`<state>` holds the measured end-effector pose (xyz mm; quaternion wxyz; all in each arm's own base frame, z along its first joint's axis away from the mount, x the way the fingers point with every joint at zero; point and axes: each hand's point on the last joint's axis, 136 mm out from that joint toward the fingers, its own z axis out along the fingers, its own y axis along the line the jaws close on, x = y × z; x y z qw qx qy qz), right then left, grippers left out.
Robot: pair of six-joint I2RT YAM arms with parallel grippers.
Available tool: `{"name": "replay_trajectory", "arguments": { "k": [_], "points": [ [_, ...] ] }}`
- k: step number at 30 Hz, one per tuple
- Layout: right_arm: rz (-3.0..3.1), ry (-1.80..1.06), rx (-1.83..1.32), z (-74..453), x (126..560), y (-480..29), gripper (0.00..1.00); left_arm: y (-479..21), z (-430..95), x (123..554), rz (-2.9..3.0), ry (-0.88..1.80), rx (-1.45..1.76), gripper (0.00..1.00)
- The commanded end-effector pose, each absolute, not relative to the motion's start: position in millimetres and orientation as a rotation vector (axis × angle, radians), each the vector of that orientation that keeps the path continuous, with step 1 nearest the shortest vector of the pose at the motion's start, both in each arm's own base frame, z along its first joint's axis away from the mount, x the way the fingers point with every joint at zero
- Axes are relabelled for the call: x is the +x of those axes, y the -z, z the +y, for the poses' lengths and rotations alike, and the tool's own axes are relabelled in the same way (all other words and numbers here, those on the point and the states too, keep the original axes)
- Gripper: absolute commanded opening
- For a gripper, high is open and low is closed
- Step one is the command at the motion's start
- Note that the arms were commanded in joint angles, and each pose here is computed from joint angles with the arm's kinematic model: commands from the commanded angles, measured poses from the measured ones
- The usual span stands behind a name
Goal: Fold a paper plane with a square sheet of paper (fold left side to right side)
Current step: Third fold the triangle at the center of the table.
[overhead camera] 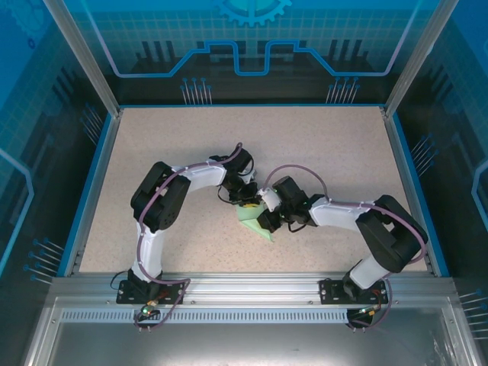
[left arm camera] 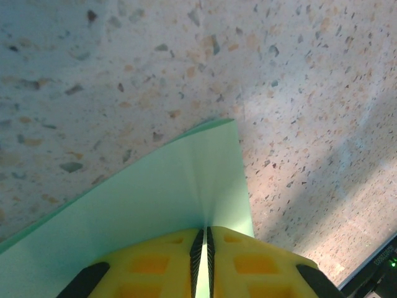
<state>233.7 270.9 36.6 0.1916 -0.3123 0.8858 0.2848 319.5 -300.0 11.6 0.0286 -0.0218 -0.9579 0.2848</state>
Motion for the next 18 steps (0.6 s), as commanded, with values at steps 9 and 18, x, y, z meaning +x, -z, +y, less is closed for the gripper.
{"name": "replay_trajectory", "arguments": {
  "k": [9,18],
  "points": [
    [2.426,-0.879,-0.921,275,216,-50,0.32,18,-290,298,-2.924,-0.714,-0.056,0.16],
    [2.389,-0.921,-0.965,280,200,-54,0.36,19,-289,298,-2.924,-0.711,-0.056,0.16]
  ]
}}
